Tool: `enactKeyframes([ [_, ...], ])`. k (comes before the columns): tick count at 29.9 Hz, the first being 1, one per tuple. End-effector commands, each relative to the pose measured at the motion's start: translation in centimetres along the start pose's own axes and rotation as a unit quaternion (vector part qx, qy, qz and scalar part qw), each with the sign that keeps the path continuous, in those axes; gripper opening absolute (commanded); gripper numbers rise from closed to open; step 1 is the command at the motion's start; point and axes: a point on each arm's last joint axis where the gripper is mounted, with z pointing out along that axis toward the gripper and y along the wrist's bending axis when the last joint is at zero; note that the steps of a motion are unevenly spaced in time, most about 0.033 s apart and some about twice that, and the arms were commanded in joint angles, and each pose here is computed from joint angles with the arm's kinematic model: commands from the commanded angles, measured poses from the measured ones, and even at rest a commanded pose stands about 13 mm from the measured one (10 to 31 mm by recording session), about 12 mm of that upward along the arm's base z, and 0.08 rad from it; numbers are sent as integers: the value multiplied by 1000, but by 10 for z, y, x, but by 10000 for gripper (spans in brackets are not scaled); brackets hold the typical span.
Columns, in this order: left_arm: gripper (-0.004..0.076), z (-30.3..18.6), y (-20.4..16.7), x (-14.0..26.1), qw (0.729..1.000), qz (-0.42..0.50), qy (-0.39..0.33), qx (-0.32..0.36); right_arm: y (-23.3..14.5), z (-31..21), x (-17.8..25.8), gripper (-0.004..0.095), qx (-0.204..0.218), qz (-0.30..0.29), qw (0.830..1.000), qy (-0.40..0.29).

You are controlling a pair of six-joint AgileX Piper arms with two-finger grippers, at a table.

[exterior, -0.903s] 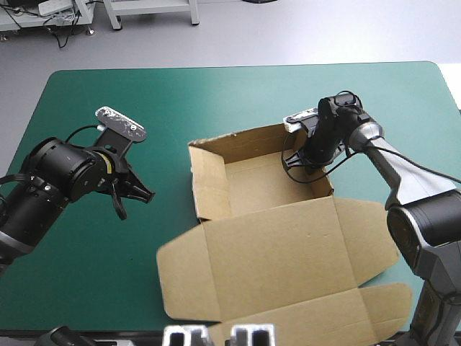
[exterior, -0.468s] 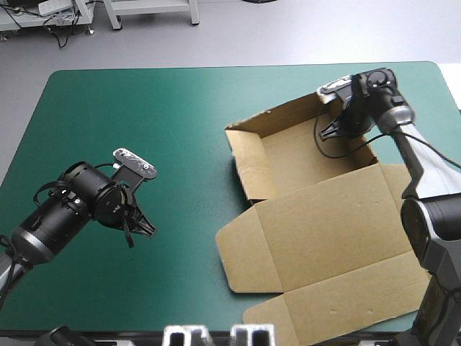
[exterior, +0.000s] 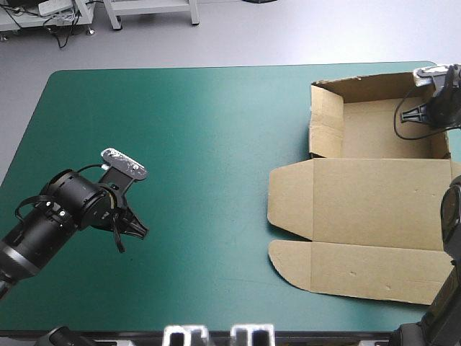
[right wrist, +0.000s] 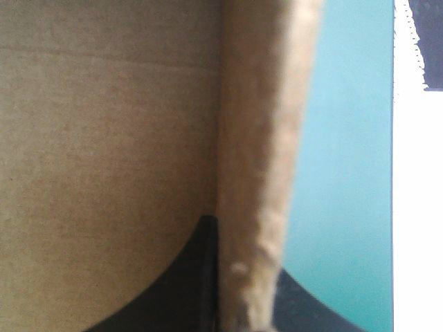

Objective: Fold the box

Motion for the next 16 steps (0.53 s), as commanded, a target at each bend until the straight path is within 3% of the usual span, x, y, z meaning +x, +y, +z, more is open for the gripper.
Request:
enactKeyframes([
  [1,-8,-15,5,6,1000,-19,-6,-11,-36,-15,-1,-18,50,27,997,-44],
  [9,-8,-19,6,9,999,-32,-12,-11,-49,-1,3,19,44,50,997,-50],
  [12,-8,-19,6,9,999,-32,-13,-11,-50,-3,6,171,48,40,997,-37],
  [16,-8,-19,6,7,999,-31,-26,-12,-55,-12,9,563,72,28,997,-26],
])
